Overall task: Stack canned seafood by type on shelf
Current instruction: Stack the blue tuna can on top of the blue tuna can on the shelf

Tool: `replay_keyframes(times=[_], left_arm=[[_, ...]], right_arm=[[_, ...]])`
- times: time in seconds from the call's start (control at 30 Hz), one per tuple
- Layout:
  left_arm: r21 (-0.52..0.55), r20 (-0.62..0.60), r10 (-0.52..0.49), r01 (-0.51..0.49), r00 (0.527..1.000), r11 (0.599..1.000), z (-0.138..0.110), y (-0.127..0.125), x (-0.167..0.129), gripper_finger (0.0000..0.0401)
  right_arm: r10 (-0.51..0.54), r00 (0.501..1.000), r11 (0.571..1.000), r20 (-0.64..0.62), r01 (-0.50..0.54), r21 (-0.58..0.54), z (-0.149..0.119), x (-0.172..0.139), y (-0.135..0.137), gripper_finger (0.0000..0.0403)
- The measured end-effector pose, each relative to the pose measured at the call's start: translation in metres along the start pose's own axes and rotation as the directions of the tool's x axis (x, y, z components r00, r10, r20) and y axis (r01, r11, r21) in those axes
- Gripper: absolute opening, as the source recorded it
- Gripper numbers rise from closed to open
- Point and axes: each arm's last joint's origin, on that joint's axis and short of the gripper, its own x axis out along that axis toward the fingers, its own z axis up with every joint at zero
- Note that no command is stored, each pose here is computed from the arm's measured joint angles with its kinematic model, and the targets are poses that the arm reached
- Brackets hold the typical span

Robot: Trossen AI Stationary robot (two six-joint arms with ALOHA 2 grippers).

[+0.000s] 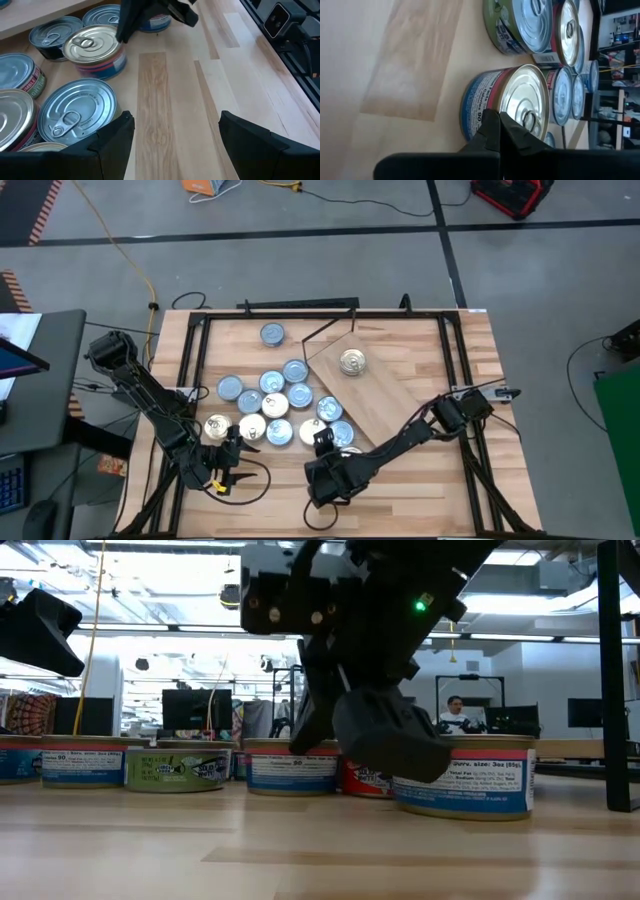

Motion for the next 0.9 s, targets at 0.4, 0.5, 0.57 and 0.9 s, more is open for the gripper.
replay_keyframes(times=[0.4,0.5,0.57,0.9], left_arm=[[0.000,0.000,0.000,0.000,1.000,1.000,0.000,0.000,0.000,0.0279],[-0.002,0.002,0.006,-0.006,1.000,1.000,0.000,0.001,0.000,0.0279],[0.001,0.003,0.012,-0.012,1.000,1.000,0.001,0.002,0.001,0.0279],[0.158,0.059,0.099,-0.107,0.993,0.982,0.012,0.013,0.011,0.0279]], right_arm=[[-0.017,1.000,1.000,-0.019,0.016,-0.017,0.014,-0.009,-0.028,0.0011],[-0.023,0.999,1.000,-0.026,0.023,-0.008,0.018,-0.012,-0.039,0.0011],[-0.018,1.000,1.000,-0.024,0.018,0.006,0.020,-0.013,-0.046,0.0011],[0.053,0.999,0.996,-0.006,-0.052,0.073,0.027,-0.010,-0.063,0.0011]])
